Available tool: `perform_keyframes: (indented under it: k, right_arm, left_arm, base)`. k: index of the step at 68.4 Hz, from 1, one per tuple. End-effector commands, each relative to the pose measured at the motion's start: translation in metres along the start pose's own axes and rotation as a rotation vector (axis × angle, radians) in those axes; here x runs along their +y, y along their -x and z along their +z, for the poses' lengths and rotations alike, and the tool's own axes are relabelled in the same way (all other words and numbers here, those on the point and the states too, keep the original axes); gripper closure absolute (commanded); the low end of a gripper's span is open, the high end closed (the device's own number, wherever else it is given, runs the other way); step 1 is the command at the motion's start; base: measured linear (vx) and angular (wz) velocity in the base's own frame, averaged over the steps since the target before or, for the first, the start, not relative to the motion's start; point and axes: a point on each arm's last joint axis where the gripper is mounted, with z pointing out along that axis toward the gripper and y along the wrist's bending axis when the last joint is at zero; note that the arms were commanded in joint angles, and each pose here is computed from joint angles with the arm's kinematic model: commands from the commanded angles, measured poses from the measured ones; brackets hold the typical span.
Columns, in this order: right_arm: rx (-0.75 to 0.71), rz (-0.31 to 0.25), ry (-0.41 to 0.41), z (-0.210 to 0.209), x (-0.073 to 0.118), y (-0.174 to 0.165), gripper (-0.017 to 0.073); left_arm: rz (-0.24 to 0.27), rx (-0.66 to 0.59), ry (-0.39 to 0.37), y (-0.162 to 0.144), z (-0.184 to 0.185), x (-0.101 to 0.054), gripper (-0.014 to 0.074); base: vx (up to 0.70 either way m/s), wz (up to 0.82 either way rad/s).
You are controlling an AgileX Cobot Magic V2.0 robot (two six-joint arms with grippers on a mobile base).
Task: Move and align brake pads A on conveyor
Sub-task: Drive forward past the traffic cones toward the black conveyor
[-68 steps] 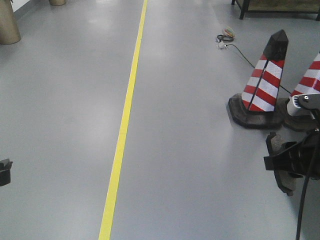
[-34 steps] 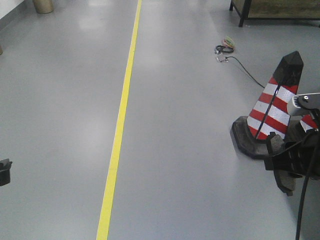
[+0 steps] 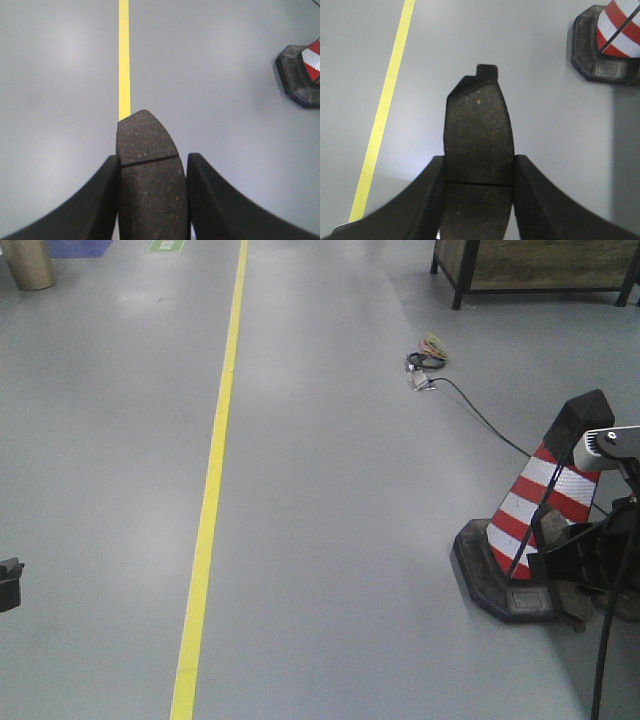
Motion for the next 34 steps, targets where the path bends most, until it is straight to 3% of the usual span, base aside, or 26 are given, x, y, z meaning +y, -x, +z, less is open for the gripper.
perform_keyframes:
  k: [1,17,34]
  right_arm:
    - [-0.111,-0.012,-0.007,-0.0121,0.0,0.013,0.0569]
    - [-0.111,-0.012,-0.007,-0.0121,0.0,0.013,0.0569]
    - [-0.111,-0.012,-0.007,-0.0121,0.0,0.013,0.0569]
  left_arm:
    - [-0.005,-0.116,-0.017,0.0151,-0.0074,-0.0029,0.0416]
    - [-0.005,-0.115,-0.017,0.015,-0.0074,-0.0029,0.0416]
    - [-0.005,-0.114,-0.017,0.0151,-0.0071,-0.0029,0.0416]
  base:
    - [0.55,-0.14]
    - [0.53,-0.22]
    - [0.47,-0.46]
